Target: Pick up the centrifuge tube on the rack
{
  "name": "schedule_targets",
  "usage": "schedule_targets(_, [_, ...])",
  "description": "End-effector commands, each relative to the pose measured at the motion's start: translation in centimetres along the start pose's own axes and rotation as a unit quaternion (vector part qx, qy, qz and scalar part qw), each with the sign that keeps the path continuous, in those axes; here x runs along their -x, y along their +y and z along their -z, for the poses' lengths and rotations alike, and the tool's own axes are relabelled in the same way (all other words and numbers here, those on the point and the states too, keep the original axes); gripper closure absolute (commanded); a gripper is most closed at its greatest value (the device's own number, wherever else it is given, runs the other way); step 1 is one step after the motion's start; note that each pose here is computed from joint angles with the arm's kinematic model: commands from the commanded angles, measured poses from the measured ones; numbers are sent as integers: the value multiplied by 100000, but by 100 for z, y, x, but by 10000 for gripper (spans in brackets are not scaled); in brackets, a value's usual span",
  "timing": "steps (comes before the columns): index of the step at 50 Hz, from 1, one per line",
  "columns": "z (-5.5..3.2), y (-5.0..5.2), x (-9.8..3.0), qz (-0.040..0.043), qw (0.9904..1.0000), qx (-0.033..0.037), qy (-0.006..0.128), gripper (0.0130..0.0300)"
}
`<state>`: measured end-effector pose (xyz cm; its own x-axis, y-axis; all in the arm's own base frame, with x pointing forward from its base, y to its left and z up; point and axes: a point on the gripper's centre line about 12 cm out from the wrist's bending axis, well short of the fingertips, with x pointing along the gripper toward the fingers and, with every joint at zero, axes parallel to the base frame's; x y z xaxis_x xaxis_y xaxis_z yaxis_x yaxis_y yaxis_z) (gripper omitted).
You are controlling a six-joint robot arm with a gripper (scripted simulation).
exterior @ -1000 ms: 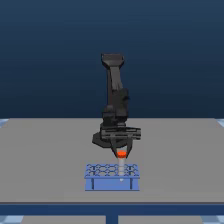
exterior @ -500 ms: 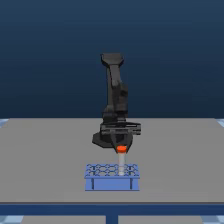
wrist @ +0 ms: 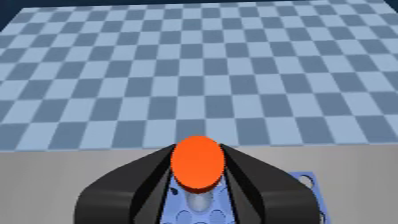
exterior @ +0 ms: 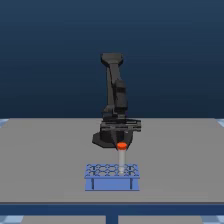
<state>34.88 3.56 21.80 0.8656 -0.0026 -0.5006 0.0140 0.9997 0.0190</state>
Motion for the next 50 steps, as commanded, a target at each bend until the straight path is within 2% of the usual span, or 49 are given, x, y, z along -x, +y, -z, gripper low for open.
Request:
schedule_targets(1, [-26, 3, 15, -115, 99993, 1174, 8, 300])
schedule_targets(50, [-268, 9, 155, -115, 99993, 1174, 8, 300])
